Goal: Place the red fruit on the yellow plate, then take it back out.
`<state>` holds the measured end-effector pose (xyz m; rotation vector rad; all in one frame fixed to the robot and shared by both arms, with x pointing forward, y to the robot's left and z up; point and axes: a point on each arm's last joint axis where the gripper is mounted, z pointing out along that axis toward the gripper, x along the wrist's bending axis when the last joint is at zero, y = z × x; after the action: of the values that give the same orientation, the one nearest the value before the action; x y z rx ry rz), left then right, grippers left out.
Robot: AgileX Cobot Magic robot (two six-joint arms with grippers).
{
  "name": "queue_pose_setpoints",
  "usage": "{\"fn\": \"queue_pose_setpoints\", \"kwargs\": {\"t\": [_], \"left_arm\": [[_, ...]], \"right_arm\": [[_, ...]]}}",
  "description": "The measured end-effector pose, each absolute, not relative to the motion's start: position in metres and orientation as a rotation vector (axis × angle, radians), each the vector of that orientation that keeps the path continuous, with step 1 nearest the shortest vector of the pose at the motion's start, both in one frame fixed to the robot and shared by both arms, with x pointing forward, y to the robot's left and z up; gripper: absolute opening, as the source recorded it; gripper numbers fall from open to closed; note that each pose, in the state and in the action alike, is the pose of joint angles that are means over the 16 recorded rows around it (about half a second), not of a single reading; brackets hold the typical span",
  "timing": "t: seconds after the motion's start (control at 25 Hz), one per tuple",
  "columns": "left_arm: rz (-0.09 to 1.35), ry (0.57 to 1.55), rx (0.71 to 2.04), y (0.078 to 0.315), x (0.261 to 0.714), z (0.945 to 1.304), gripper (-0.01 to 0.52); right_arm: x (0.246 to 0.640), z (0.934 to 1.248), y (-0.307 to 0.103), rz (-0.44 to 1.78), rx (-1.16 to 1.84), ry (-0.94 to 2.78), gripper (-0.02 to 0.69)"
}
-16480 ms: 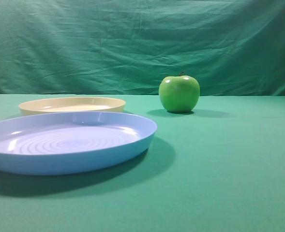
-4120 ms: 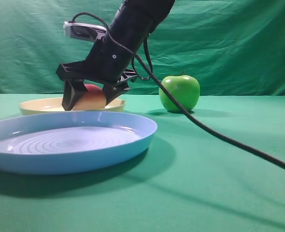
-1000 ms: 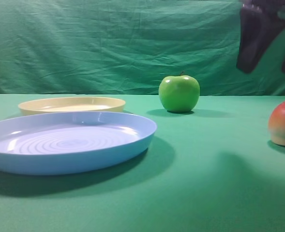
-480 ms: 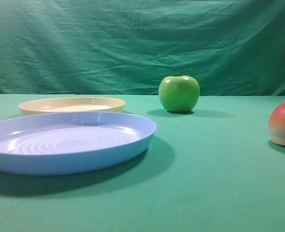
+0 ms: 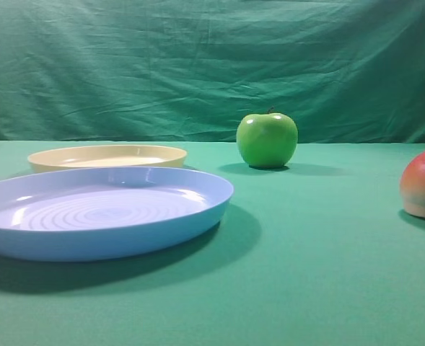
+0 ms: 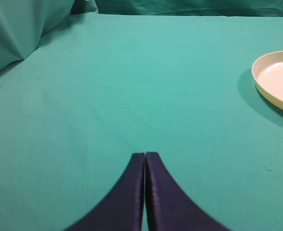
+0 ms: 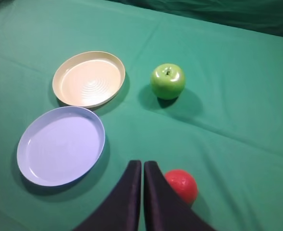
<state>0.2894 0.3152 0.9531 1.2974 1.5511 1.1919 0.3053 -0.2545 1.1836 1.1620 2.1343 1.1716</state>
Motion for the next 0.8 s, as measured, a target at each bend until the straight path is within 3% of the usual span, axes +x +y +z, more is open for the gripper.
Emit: {"fn": "queue_pose_setpoints", "kwargs": {"t": [0.32,0.8], "left_arm": [[1.192,1.551,1.297,0.315,0.289,0.953,0.000],[1.192,1.551,1.297,0.315,0.289,0.953,0.000]], "right_arm": [[0.275,1.158,-0.275,1.229,1.136,1.934,0.000],[0.278,1.086,-0.288,1.211,1.170,1.582,0.000]]}}
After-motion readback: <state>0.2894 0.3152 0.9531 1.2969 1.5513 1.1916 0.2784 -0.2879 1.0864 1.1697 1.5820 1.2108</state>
